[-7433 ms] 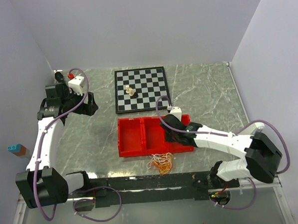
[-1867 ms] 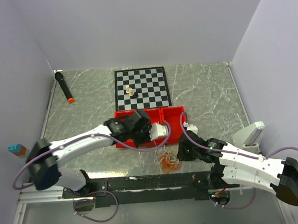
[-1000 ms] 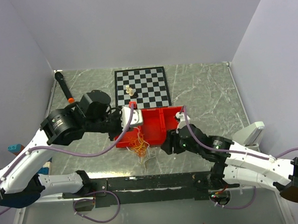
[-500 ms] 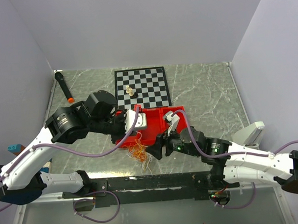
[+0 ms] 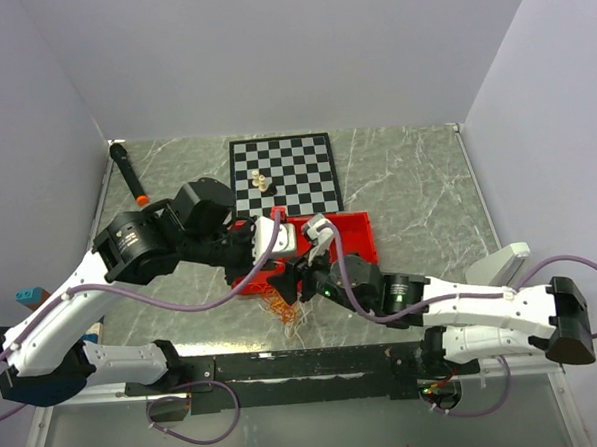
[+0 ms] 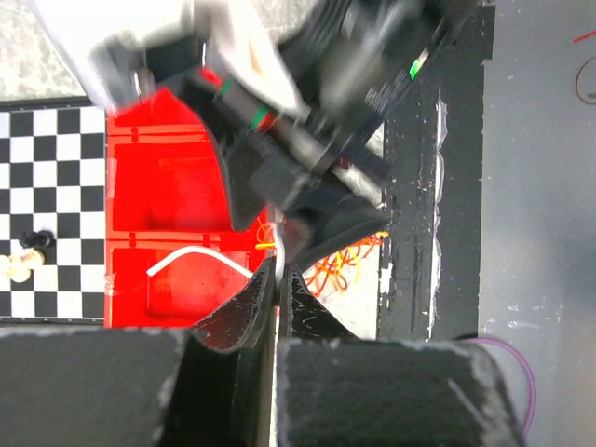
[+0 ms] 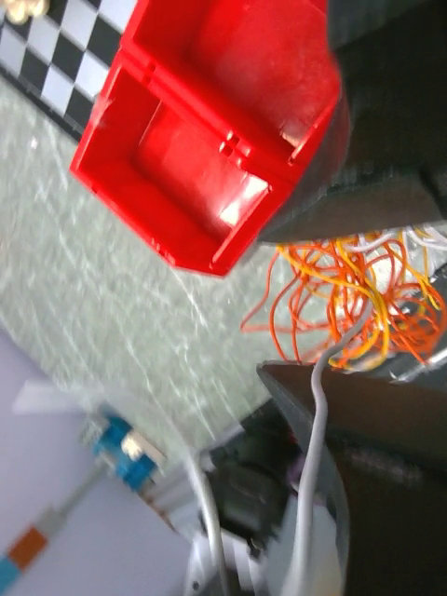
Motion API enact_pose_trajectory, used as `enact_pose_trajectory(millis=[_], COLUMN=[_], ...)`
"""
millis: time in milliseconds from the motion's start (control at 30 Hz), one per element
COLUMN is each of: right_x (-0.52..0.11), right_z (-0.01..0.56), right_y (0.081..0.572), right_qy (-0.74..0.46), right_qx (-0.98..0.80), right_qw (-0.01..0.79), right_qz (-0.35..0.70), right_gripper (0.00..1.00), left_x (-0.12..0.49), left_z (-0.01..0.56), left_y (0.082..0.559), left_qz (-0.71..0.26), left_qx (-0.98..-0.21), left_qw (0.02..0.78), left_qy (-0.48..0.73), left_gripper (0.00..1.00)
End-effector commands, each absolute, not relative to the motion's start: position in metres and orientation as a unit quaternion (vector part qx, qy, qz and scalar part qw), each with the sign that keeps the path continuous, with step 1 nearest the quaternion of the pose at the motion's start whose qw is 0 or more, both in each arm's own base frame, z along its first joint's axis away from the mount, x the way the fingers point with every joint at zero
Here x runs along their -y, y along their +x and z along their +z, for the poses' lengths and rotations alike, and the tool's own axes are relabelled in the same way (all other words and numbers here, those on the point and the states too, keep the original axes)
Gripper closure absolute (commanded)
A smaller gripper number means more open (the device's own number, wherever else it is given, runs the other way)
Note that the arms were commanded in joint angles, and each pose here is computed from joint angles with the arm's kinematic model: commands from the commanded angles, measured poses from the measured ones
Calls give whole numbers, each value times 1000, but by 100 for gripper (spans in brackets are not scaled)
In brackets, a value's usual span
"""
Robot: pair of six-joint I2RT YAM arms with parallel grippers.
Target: Untangle the cables
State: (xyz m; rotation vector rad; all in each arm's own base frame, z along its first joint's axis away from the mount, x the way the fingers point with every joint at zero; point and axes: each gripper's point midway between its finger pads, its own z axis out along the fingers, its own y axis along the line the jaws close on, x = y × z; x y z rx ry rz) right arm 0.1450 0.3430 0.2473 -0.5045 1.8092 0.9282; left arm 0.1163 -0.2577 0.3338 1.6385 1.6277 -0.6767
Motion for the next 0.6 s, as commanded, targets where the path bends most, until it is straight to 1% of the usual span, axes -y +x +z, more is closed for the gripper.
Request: enact_pose_trajectory(millis=[0, 100, 200, 333, 433, 567], right_x=[-355, -359, -354, -334, -315, -287], right_z=[258, 228, 197, 162, 137, 100], right_y=[160, 156, 150, 142, 134, 123], right_qy=[-174, -174, -164, -144, -126, -98], right_qx=[-745, -765, -787, -814, -831, -858], right_qw=[524, 496, 468, 437, 418, 389], right_qz=[375, 373, 367, 355, 345, 321], right_gripper=[46, 52, 55, 55, 55, 54], left_x=[259, 257, 254, 248, 242, 229], left_z=[362, 378, 395, 421, 454, 506], left_y=[112, 116, 120, 126, 135, 146], left_qz=[-278, -271, -263, -248, -232, -223], left_qx=[-614, -607, -598, -585, -570, -553], left_qw=[388, 413, 436, 477, 533, 617], left_qy=[628, 623, 618, 607, 581, 514], left_gripper=[96, 98, 98, 99, 99, 99])
